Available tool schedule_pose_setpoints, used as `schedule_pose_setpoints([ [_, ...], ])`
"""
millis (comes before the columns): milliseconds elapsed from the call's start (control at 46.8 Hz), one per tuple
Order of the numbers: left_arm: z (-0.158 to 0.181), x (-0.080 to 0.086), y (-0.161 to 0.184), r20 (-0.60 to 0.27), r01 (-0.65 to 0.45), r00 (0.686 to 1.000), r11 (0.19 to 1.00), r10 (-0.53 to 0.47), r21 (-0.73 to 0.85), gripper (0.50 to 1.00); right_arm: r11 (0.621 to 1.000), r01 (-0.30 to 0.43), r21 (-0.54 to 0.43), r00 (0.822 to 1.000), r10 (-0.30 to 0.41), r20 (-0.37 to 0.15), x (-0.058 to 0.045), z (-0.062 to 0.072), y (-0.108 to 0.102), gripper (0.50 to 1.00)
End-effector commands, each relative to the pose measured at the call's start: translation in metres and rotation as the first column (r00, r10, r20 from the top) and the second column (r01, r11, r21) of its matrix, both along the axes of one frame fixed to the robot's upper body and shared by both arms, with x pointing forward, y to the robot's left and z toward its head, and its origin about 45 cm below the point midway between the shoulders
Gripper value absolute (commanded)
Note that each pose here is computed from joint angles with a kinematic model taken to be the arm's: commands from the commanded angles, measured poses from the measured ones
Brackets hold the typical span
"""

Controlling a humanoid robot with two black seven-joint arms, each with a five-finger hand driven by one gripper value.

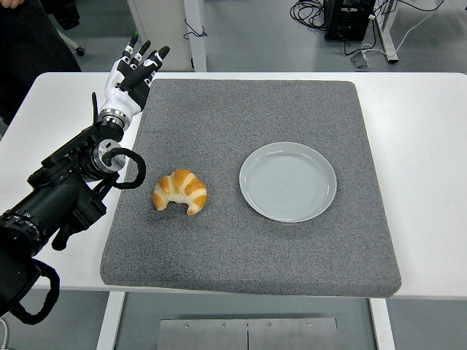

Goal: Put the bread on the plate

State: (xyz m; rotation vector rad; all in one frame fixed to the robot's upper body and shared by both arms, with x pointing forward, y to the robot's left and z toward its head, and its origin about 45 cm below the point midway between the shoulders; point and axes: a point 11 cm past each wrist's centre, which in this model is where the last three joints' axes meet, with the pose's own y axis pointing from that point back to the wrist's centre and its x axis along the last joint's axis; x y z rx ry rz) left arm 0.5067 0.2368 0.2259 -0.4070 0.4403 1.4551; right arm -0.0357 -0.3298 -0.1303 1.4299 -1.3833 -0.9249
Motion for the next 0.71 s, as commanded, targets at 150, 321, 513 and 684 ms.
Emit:
schedule_pose_setpoints([
  [150,0.0002,0.0001,0.0000,0.000,0.000,1.000,1.000,0.000,0.000,0.971,1.000,0.000,-0.001,1.000,0.000,0.000,0.0000,0.0000,-0.0001,1.000],
  [321,0.0008,0.0004,0.0004,0.000,0.001,1.000,1.000,-0.001,0.002,0.971,1.000,0.000,0.000,1.000,0.000,0.000,0.0000,0.0000,0.0000,1.000],
  [513,0.0003,0.0002,0.0017,0.000,-0.003,1.000,1.000,0.003,0.003,0.971,1.000,0.000,0.000,1.000,0.000,0.000,0.0000,0.0000,0.0000,1.000],
  [684,-0.0002,-0.0001,0.0014,-0.001,0.003,1.000,1.000,-0.003,0.009,0.971,1.000,0.000,-0.001,1.000,0.000,0.000,0.0000,0.0000,-0.0001,1.000],
])
